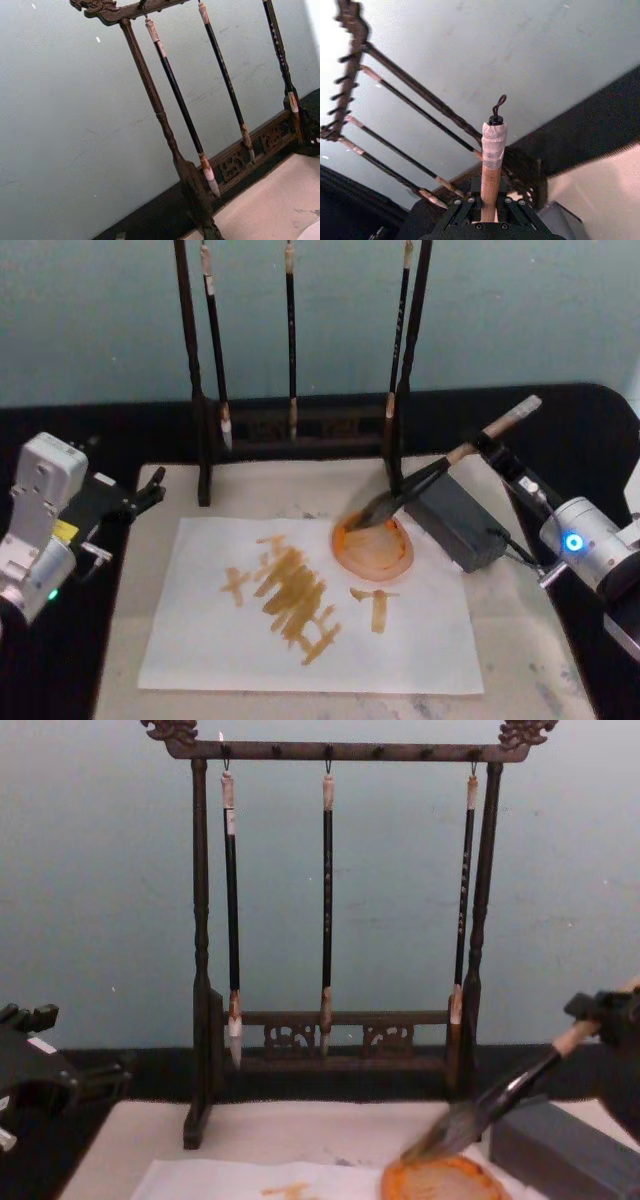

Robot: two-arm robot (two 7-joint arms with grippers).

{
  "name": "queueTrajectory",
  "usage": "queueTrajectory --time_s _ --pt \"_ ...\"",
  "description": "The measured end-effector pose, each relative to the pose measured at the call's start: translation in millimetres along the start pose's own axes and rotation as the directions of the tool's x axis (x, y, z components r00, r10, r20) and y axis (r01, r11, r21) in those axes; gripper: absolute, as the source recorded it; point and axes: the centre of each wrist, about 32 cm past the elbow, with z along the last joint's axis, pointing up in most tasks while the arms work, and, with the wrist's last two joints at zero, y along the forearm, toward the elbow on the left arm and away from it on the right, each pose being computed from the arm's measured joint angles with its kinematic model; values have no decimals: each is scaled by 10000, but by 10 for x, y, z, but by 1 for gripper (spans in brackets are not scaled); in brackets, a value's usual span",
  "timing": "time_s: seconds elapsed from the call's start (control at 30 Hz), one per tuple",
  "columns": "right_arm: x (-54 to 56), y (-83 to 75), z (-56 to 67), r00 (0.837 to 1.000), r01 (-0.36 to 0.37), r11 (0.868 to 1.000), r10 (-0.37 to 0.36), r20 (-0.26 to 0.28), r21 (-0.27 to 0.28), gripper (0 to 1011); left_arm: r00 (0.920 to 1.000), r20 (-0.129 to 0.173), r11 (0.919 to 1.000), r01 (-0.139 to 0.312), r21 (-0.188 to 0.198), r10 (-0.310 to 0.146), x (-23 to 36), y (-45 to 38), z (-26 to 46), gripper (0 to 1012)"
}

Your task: Pick up the brush from the inkstone, write on the paper, then place the brush back to its original position.

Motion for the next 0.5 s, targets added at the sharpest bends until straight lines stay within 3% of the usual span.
queueTrajectory --time_s 0.23,0.33,0.5 --pt "-119 -43 97 9932 -620 9980 605 996 127 163 10000 0 10000 0 0 0 0 0 0 1010" --pt "-184 -66 144 9805 -978 9952 949 1719 89 163 10000 0 10000 1 0 -1 0 0 0 1010" --pt "-283 -104 214 9424 -1511 9884 1476 3002 -115 163 10000 0 10000 0 0 0 0 0 0 1010"
